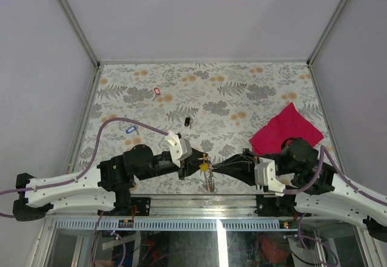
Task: Put the keys on the keyring
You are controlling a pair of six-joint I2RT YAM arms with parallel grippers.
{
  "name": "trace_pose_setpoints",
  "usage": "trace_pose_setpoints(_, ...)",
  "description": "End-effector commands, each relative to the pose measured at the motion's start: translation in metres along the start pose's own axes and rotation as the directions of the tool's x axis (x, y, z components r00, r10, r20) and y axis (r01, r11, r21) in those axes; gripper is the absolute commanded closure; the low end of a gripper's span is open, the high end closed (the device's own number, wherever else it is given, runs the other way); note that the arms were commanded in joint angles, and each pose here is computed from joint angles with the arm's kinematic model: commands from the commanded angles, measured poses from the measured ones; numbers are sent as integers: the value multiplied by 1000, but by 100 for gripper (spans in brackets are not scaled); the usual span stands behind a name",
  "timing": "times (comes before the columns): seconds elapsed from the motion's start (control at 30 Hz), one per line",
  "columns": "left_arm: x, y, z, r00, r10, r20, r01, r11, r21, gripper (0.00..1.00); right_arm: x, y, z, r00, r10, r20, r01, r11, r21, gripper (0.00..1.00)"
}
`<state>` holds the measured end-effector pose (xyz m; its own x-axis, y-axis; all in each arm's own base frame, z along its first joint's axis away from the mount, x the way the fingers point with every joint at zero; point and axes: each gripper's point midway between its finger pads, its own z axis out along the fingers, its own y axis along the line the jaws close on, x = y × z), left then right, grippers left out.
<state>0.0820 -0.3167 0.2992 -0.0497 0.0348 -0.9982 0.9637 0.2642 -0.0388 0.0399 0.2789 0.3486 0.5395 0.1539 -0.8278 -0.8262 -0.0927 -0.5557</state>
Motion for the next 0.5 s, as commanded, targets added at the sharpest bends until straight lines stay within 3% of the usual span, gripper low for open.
trace_pose_setpoints(0.0,-33,-1,0,996,9,92,-9,1000,6,100,-19,-16,-2,999,-25,36,22,998,64,85)
trace_pose_setpoints(0.47,-35,-1,0,995,15,97,-16,1000,5,100,-20,-27,-8,999,-16,31,12,990,140,91)
